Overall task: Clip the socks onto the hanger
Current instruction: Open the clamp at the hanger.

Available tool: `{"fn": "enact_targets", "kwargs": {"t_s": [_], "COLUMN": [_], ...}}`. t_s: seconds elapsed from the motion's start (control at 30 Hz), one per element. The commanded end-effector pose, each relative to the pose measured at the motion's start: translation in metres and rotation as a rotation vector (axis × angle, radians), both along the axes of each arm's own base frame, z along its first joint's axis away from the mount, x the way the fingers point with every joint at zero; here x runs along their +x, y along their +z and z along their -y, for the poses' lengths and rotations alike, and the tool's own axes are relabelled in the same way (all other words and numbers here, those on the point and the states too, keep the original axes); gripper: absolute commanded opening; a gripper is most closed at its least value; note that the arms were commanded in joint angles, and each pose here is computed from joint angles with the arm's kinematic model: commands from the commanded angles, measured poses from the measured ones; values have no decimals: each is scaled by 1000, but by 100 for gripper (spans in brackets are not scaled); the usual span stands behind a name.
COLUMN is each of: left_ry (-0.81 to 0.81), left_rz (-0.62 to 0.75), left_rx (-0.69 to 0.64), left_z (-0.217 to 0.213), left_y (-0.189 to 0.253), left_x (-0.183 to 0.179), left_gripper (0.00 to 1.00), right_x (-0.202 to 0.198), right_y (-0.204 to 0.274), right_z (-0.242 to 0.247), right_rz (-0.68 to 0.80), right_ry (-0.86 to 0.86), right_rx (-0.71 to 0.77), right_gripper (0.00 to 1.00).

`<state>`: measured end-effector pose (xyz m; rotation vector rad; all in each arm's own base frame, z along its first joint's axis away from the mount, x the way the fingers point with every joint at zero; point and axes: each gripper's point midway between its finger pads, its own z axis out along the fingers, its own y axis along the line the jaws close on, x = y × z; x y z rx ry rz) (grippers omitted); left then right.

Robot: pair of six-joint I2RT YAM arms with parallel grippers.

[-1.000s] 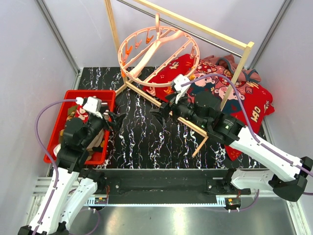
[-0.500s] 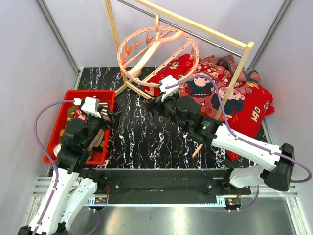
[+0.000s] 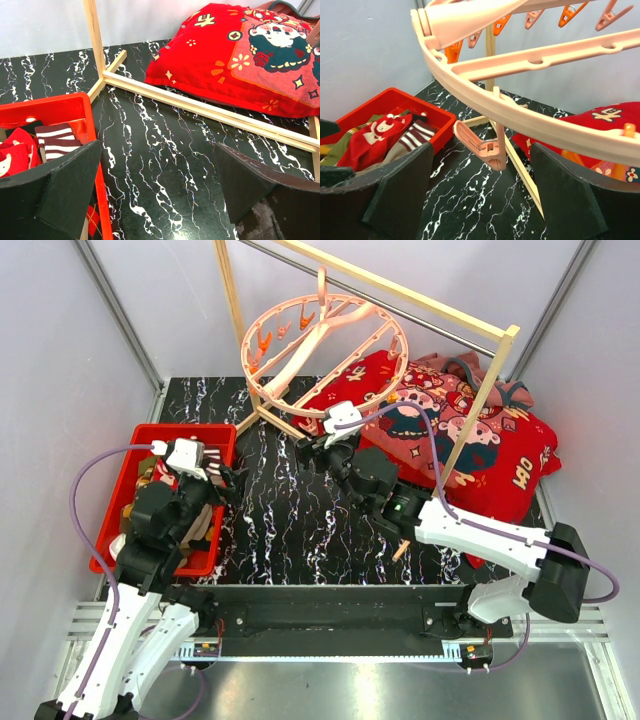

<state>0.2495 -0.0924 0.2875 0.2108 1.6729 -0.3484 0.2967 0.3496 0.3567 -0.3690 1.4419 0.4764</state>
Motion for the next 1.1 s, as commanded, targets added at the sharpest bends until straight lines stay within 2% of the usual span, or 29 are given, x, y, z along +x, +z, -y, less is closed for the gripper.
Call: {"fn": "enact_targets", "kwargs": {"t_s": [0.0,0.6,0.83,1.07], "left_ry": [5,-18,-30,-43], "left_rz": [46,42,31,14], "left_rx": [3,0,2,4], "left_z": [-1,3,6,9], "left_y": [10,8,6,3], "left_x": [2,0,1,2], "left_gripper": [99,99,99,99], "right_x": [6,20,21,16], "right_y": [22,26,30,30], "right_z": [4,-2,-4,-7], "right_rz": [80,37,-32,-92], "right_ry": [-76,-171,-172,-149], "right_rx": [99,102,80,74], "right_gripper": [86,82,75,61]}}
